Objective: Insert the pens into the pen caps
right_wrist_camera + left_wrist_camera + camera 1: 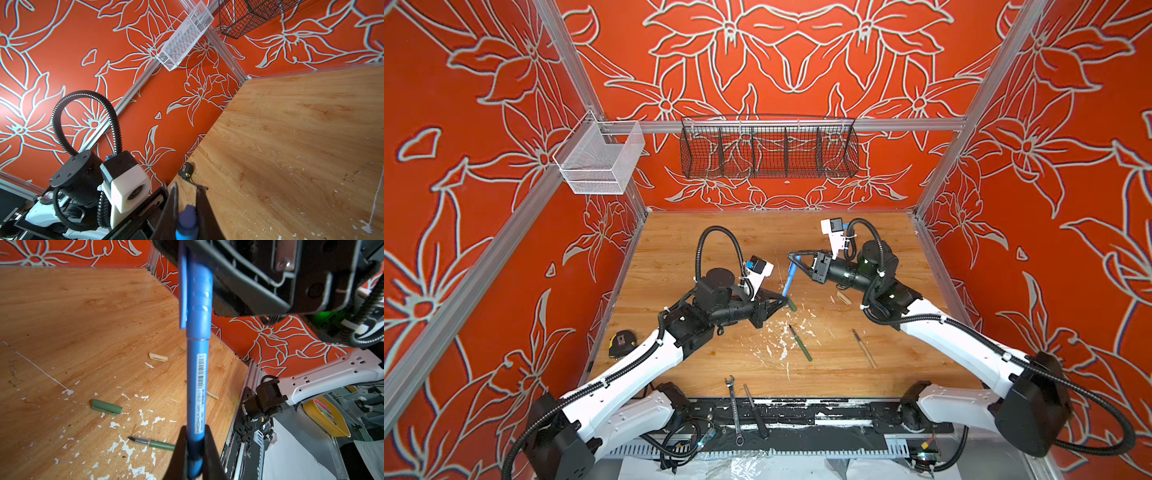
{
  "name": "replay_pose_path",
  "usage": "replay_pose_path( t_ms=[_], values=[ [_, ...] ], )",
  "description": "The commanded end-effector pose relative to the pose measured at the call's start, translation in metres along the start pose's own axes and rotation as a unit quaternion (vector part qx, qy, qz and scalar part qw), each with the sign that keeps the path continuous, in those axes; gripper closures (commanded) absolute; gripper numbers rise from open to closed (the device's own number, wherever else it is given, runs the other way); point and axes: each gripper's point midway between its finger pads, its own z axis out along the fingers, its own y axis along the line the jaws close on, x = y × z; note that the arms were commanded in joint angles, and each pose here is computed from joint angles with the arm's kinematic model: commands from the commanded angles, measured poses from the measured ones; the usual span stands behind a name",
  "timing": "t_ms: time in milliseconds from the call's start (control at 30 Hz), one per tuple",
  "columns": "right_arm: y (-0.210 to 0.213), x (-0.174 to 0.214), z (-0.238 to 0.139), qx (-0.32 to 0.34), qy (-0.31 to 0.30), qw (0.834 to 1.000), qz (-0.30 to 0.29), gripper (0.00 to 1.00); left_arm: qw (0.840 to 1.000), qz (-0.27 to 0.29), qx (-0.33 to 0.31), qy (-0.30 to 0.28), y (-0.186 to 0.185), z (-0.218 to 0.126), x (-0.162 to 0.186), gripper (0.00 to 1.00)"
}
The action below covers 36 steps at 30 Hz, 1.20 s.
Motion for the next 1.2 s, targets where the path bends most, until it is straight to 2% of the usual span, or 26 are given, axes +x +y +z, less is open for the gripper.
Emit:
replay_pose_path(
  t_ms=[0,200,500,867,1167],
  values=[
    [-0.017,0.086,0.001,0.012,0.136,0.988,0.075,1.00,0.977,0.080,-0.011,-0.196,-0.022,-0.037,-0.117,1.00],
    [-0.014,0.091,0.001,0.011,0.126,0.989,0.081,1.00,0.973,0.055,-0.021,-0.225,-0.004,-0.034,-0.130,1.00],
    [-0.013,0.105,0.004,0.009,0.134,0.986,0.098,1.00,0.969,0.046,-0.019,-0.242,0.006,-0.027,-0.142,1.00],
    [-0.012,0.126,-0.003,0.026,0.177,0.978,0.108,1.00,0.969,0.057,-0.024,-0.237,0.013,-0.027,-0.155,1.00],
    [-0.005,0.133,-0.019,0.044,0.218,0.970,0.095,1.00,0.974,0.049,-0.011,-0.221,0.027,-0.011,-0.161,1.00]
  ],
)
